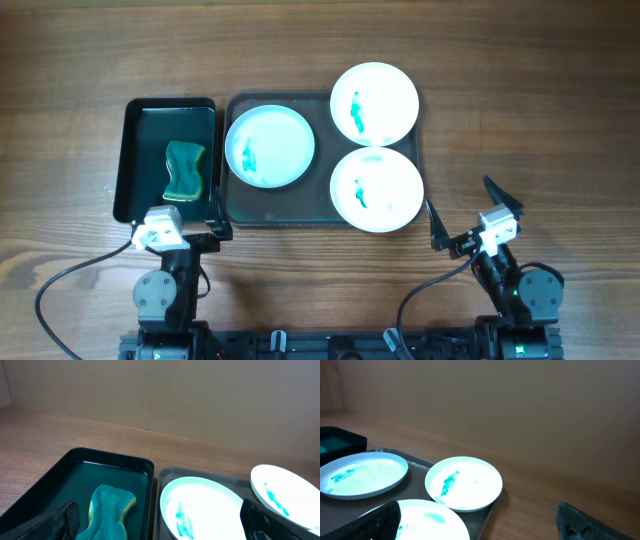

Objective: Clean dirty plates on tray and stack at the side

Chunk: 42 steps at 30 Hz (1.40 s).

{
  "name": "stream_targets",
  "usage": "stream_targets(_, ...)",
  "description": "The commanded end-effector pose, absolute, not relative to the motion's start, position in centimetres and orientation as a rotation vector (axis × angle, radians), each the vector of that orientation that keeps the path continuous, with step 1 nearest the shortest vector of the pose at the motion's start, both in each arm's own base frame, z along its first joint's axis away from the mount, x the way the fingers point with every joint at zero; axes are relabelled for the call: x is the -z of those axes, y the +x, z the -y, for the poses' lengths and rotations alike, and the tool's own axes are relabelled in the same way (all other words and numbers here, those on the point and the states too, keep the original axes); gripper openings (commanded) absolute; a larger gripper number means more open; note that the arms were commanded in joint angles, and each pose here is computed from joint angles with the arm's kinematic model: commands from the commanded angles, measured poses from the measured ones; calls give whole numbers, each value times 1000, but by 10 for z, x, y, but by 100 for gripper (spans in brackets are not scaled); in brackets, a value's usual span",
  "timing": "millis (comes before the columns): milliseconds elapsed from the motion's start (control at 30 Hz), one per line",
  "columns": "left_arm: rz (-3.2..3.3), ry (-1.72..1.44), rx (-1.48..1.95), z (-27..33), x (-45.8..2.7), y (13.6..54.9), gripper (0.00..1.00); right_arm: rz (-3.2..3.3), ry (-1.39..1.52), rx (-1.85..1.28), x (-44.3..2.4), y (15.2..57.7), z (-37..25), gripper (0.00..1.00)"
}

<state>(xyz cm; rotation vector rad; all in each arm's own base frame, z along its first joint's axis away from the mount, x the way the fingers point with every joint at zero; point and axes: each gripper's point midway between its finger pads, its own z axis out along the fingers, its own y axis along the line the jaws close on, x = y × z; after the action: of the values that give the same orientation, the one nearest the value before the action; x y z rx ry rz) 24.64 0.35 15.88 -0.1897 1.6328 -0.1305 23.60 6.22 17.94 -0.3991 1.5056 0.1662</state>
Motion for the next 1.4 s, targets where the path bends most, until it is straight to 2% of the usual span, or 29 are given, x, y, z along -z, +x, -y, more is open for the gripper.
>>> stream_targets(0,-1629,-195,139,-3,-158,246,100,-1488,-422,-172,-182,234,-66,100)
stream_targets(967,-1622,-191,136,-3,-160,246,100,-1485,-368,-227,-186,234,-66,100)
stream_targets(1367,-1575,-182,148,-1,-196,240,100,-1488,-367,-315,-201,230,-74,100)
